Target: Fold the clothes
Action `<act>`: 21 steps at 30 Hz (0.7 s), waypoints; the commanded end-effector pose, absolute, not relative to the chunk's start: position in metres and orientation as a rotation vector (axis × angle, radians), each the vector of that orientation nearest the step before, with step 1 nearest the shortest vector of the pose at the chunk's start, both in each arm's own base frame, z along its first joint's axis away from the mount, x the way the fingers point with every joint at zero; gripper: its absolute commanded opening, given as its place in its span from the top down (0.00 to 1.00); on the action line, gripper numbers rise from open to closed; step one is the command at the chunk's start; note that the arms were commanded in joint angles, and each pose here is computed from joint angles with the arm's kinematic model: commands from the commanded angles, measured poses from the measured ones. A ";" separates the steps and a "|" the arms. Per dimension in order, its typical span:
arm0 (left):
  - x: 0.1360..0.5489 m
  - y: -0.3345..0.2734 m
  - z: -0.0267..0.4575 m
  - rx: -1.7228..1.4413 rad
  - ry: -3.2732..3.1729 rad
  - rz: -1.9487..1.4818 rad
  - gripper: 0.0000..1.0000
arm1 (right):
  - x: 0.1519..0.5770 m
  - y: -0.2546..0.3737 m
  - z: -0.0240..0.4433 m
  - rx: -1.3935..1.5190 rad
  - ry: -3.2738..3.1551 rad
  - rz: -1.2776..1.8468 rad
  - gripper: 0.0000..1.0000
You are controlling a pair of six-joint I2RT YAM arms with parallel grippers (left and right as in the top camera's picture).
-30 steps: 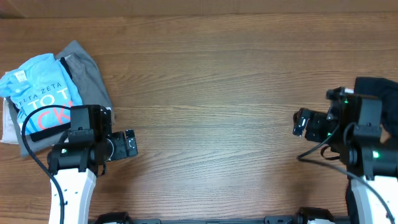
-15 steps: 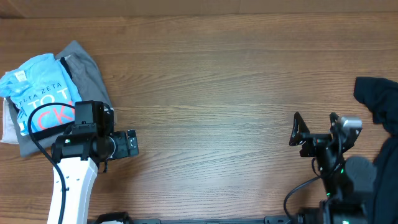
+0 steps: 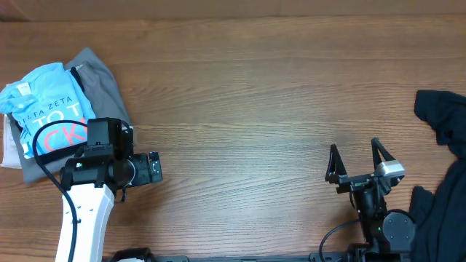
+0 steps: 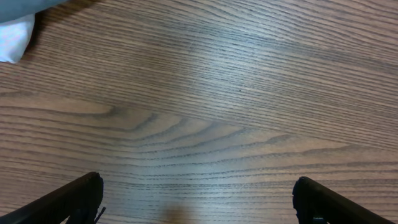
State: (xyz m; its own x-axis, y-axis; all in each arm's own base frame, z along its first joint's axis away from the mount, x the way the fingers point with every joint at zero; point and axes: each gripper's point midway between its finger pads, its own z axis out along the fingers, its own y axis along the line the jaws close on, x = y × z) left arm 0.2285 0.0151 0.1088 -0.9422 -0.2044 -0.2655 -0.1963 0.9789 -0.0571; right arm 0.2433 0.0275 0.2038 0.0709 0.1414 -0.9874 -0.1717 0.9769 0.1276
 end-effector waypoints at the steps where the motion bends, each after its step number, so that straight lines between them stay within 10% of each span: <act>1: 0.227 0.017 0.106 -0.312 2.859 -0.032 0.00 | 0.244 0.029 0.179 -0.015 1.561 0.228 0.00; 21: 0.227 0.017 0.106 -0.312 2.859 -0.032 0.00 | 0.244 0.030 0.172 -0.017 1.589 0.234 0.00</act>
State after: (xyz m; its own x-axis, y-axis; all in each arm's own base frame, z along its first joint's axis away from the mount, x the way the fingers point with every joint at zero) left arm 0.2285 0.0151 0.1088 -0.9422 -0.2044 -0.2655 -0.1963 0.9789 -0.0571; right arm 0.2442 0.0312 0.1734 -0.0437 0.1407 -0.9891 -0.1622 0.9759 0.1459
